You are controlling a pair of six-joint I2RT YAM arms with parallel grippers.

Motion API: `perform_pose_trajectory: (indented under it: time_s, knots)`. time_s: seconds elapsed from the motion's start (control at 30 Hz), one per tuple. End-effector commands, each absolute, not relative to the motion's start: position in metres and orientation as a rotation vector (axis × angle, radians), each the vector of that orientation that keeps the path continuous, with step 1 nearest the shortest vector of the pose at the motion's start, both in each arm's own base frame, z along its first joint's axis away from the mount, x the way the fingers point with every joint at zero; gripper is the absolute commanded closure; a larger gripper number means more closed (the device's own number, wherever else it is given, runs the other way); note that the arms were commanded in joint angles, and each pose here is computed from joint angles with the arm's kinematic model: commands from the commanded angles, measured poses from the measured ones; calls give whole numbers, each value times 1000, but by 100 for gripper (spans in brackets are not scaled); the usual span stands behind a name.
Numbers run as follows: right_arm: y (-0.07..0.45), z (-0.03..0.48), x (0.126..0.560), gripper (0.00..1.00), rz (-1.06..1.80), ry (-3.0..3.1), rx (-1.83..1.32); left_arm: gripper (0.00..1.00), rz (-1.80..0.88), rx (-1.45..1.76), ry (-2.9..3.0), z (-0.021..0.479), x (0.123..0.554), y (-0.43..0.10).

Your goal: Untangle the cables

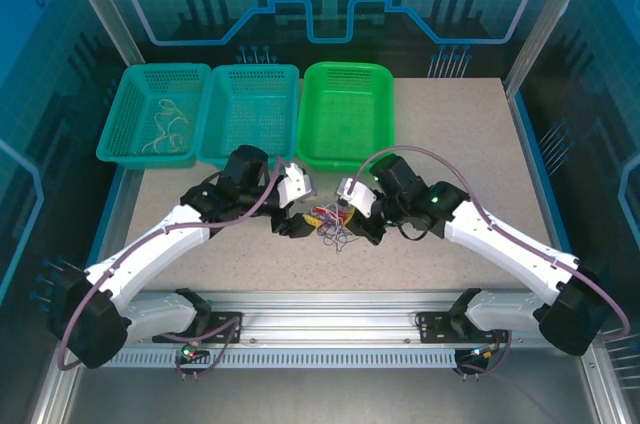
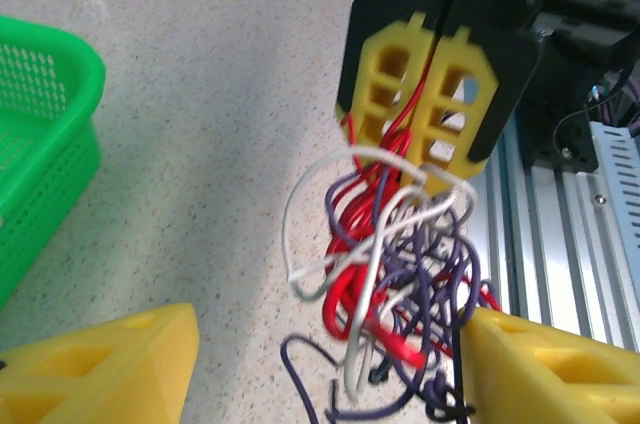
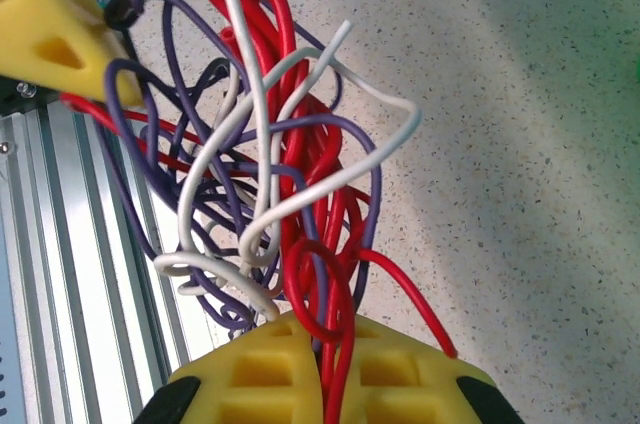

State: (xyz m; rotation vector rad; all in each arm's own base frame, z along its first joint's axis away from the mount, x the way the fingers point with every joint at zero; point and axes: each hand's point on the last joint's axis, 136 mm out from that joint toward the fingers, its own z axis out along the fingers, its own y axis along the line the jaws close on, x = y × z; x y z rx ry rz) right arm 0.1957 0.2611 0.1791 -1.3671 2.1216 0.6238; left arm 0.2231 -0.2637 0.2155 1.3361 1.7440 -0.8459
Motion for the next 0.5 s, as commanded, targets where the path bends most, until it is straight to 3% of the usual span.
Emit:
perform_pose_trajectory:
  time_s: [0.0,0.13,0.23,0.47]
  knots:
    - [263,172,184,100,649,2128,-1439,31,-940,1335,1617,245,218,-279]
    - [266,173,186,100,645,2120,-1436,36,-994,1335,1608,250,212,-282]
    - [267,171,186,100,656,2122,-1438,46,-1004,1345,1626,247,210,-285]
    - [269,175,184,100,681,2101,-1432,61,-957,1393,1734,220,214,-290]
